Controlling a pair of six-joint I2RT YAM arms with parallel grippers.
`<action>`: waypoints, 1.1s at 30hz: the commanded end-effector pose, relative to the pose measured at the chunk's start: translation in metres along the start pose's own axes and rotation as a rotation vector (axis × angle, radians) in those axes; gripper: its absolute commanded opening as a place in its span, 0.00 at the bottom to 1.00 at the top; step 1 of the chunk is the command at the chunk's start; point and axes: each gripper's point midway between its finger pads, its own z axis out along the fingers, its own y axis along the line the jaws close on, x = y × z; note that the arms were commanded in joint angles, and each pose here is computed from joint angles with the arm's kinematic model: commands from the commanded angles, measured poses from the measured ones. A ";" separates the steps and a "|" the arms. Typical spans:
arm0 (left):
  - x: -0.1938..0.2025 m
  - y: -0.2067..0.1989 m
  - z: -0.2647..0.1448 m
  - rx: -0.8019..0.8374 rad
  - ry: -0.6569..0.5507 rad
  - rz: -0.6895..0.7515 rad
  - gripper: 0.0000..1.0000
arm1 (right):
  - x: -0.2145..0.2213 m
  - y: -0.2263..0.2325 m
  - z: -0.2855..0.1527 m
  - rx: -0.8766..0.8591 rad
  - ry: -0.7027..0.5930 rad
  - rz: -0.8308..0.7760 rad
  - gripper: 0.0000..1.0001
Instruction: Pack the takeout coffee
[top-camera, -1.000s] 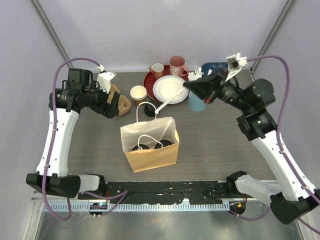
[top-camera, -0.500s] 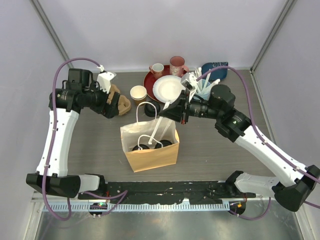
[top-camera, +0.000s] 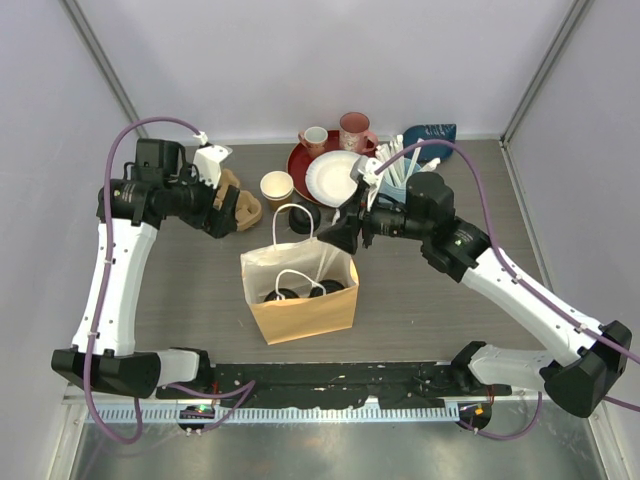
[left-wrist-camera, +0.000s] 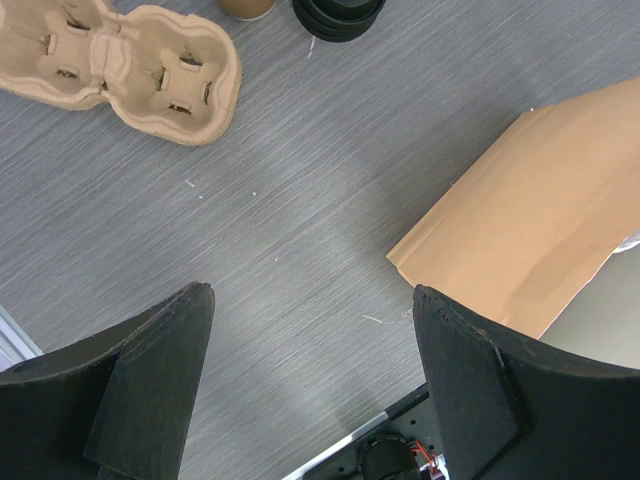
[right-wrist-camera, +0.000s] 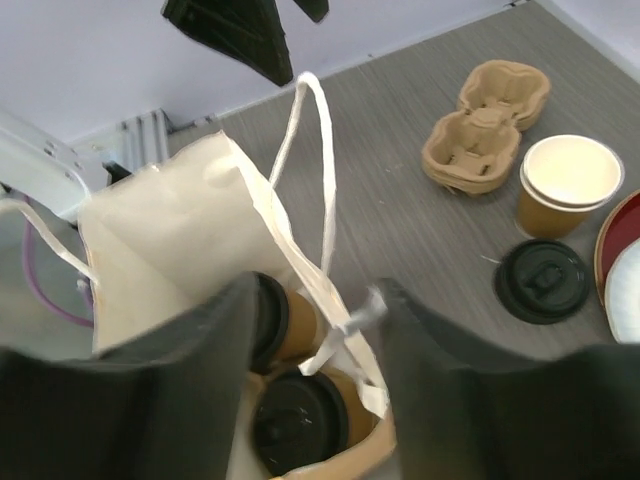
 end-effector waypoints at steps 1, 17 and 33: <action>-0.006 0.003 -0.005 -0.023 -0.038 0.016 0.85 | -0.016 0.000 -0.006 0.013 -0.025 -0.088 0.74; -0.009 0.046 0.011 -0.197 -0.075 -0.090 0.85 | -0.073 -0.170 -0.117 0.799 -0.143 0.026 0.87; 0.040 0.161 0.074 -0.471 -0.396 -0.402 0.91 | 0.073 -0.256 -0.288 1.552 -0.176 0.164 0.87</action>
